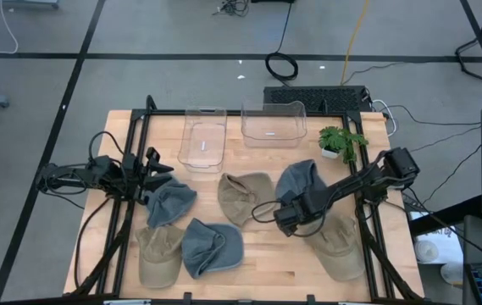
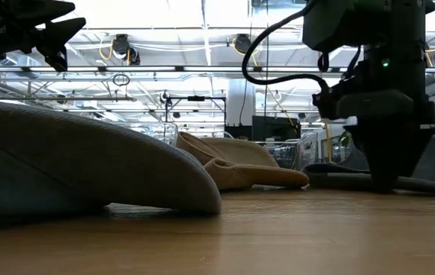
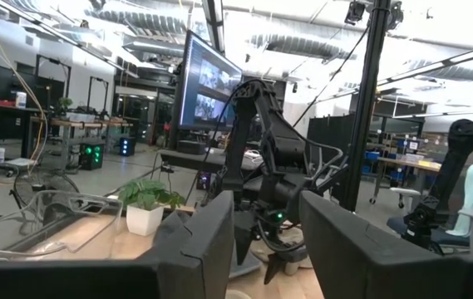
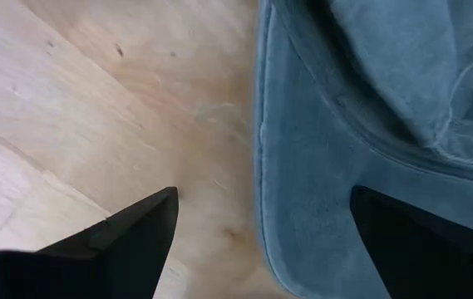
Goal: Pick & Place hat
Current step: Put the top right blue cap into the right transparent bin
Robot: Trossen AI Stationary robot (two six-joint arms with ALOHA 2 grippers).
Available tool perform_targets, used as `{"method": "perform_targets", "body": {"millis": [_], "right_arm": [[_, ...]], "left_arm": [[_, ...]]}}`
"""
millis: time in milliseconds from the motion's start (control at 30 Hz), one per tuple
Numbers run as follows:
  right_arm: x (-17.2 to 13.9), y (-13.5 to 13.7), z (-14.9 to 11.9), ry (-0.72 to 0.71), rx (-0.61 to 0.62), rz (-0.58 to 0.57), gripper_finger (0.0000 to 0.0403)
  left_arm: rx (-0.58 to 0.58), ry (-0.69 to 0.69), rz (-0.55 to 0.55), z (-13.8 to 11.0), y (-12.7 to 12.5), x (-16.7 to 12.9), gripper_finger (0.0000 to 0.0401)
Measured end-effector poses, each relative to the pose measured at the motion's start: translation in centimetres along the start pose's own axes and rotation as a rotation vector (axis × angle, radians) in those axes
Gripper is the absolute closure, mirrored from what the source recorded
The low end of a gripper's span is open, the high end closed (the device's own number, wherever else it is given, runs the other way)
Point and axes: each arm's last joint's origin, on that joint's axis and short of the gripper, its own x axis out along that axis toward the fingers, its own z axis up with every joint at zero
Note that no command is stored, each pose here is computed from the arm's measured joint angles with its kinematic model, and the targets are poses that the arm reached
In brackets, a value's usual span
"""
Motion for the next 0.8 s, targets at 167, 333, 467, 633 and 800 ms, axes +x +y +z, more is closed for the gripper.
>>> {"method": "perform_targets", "body": {"millis": [167, 333, 467, 633, 800], "right_arm": [[-0.5, -0.3, 0.0, 0.004, -0.004, -0.019, 0.0058], [-1.7, -0.4, 0.2, -0.042, -0.029, -0.092, 0.0058], [-2.5, -0.1, 0.6, -0.093, -0.046, -0.1, 0.0058], [-2.3, 0.1, 0.7, -0.093, -0.064, -0.116, 0.0058], [-2.1, 1.1, 0.9, -0.063, -0.086, -0.185, 0.0058]], "left_arm": [[0.0, 0.0, 0.0, 0.0, 0.0, 0.0, 0.0257], [0.0, 0.0, 0.0, 0.0, 0.0, 0.0, 0.0265], [0.0, 0.0, 0.0, 0.0, 0.0, 0.0, 0.0261], [0.0, 0.0, 0.0, 0.0, 0.0, 0.0, 0.0252], [0.0, 0.0, 0.0, 0.0, 0.0, 0.0, 0.0257]]}}
